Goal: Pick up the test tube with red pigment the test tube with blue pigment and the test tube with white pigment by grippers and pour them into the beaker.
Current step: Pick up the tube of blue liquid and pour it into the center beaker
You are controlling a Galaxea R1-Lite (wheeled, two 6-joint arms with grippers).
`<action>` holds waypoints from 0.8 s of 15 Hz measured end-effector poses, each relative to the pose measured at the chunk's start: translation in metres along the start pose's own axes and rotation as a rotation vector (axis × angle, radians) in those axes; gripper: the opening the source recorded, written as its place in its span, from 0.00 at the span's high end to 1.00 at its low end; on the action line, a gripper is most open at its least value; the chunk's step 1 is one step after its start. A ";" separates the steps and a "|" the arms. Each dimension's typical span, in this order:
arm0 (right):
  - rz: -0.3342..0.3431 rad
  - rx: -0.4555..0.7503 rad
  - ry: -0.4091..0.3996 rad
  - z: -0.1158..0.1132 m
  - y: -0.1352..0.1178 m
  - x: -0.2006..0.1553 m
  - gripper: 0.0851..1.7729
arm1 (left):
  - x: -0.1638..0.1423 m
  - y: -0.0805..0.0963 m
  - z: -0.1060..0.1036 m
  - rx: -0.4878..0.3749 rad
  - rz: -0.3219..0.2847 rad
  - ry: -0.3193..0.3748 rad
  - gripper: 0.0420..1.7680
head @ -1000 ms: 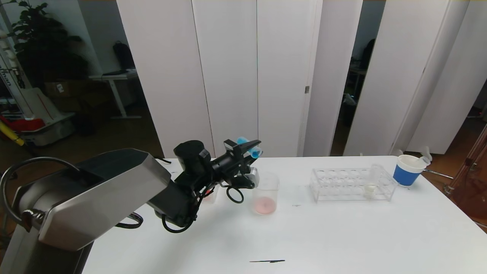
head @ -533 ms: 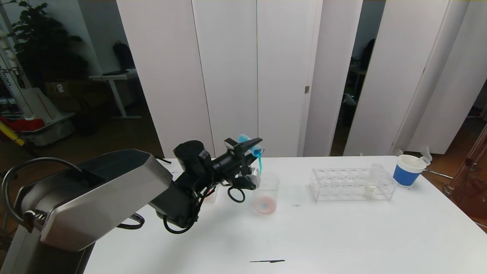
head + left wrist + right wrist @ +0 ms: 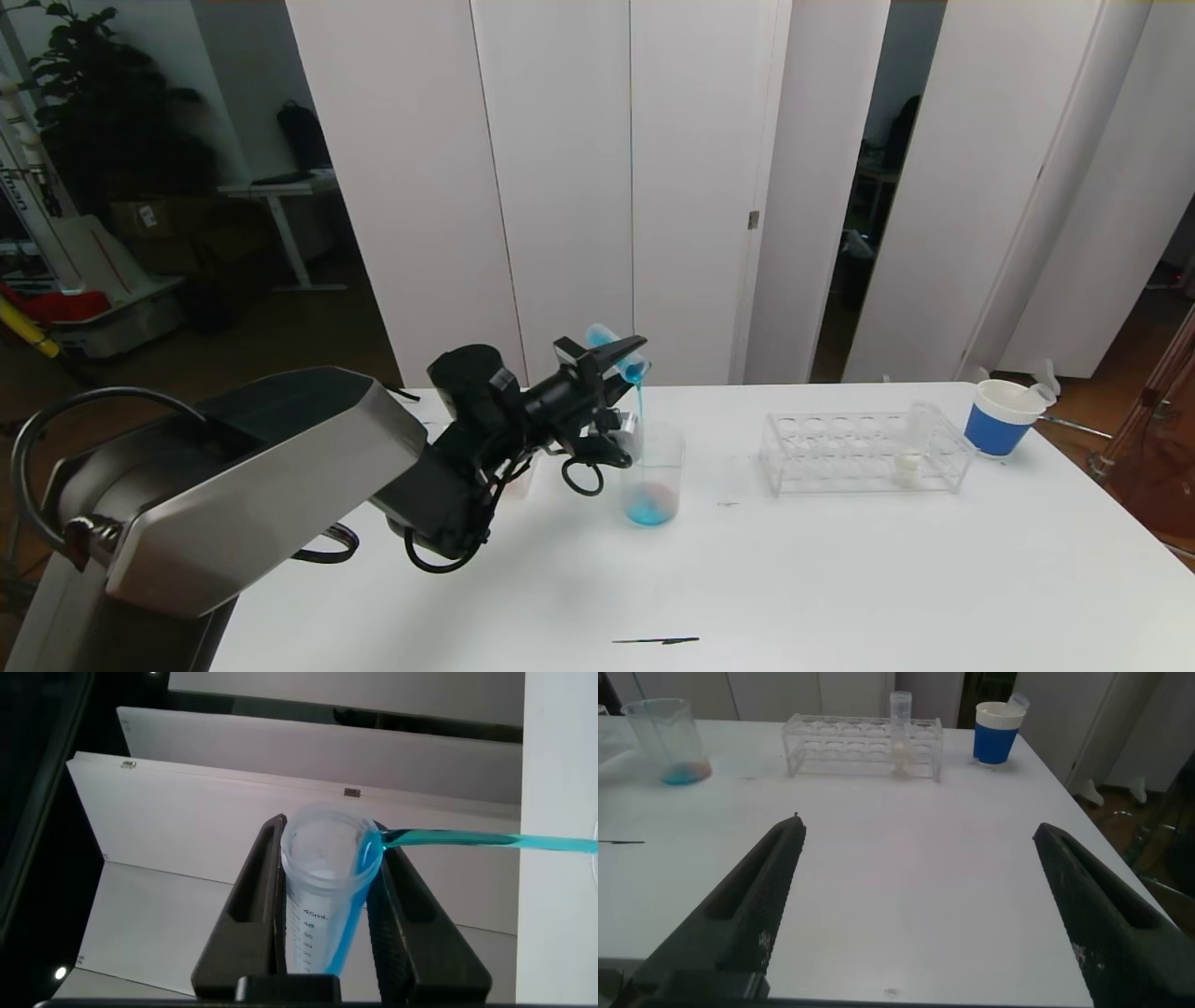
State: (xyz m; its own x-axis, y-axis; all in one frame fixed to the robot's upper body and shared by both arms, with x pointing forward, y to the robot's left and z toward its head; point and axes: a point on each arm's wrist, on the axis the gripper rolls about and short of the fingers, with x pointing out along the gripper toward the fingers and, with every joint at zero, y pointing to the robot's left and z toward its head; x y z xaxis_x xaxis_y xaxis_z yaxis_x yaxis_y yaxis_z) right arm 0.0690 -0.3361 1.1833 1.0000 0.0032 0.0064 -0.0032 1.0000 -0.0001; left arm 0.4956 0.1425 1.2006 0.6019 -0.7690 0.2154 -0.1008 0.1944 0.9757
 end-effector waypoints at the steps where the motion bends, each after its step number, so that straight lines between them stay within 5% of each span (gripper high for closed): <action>1: 0.000 0.000 0.000 0.000 0.000 0.000 0.01 | 0.000 0.000 0.000 0.005 0.006 -0.002 0.69; 12: 0.000 0.000 0.000 0.000 0.000 0.000 0.01 | 0.001 0.003 0.001 0.038 0.044 -0.004 0.69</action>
State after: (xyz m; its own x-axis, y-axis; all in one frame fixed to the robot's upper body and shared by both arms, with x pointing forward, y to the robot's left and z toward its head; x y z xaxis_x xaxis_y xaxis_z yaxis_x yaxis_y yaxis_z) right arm 0.0690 -0.3361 1.1833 1.0000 0.0032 0.0064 -0.0032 1.0000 -0.0001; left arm 0.4950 0.1412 1.2043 0.5927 -0.7629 0.2582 -0.1571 0.2049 0.9661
